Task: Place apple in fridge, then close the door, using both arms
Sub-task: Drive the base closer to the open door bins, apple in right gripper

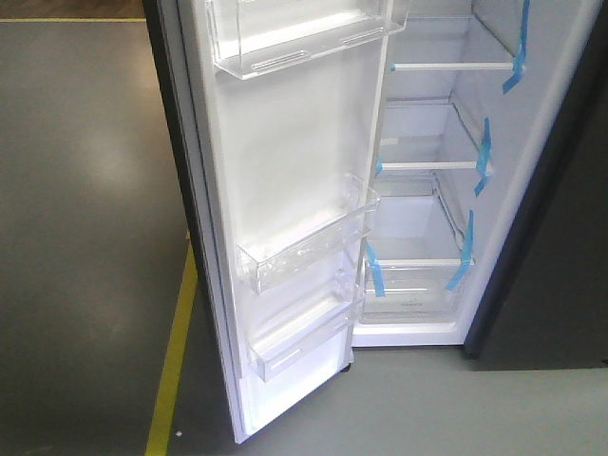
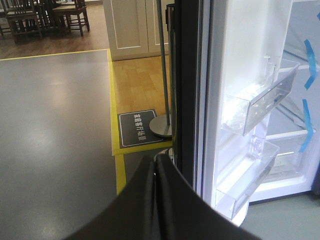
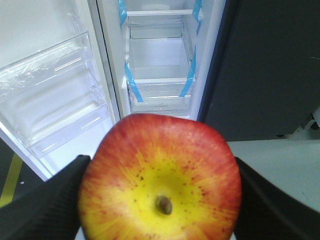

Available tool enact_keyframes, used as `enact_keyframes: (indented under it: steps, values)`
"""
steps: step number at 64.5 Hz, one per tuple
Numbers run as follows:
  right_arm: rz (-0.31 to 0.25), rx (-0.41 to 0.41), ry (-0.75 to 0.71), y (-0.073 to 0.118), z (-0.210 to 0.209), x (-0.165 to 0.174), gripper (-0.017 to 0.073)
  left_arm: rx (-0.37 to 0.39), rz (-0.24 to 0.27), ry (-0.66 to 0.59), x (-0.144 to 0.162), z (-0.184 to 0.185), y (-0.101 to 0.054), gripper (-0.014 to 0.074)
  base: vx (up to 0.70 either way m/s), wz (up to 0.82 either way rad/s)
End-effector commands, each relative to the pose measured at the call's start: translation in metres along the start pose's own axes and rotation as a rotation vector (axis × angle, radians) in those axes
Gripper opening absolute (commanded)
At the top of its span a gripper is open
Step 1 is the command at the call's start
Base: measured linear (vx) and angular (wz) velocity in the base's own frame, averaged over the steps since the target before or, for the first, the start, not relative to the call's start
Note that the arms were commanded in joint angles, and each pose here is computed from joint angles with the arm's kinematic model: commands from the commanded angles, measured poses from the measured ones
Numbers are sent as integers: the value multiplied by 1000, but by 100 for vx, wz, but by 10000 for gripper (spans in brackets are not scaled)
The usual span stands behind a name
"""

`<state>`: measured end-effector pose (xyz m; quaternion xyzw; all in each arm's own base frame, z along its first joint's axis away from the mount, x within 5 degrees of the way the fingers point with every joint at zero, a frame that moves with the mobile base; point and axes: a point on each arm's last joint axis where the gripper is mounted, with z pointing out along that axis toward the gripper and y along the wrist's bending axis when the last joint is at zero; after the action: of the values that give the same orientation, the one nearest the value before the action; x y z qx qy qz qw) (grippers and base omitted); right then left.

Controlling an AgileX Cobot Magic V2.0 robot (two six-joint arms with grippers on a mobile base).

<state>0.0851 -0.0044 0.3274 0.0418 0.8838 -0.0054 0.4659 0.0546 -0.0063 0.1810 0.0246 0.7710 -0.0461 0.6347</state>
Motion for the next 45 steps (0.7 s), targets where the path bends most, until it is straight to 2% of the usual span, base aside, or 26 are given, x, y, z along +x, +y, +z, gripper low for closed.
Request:
enact_keyframes:
  steps: [1,45]
  values:
    - [-10,0,-99,0,-6,-13,100,5,-11,-66,-1,0,0,-5,4,1]
    - [-10,0,-99,0,-6,-13,100,5,-11,-66,-1,0,0,-5,4,1]
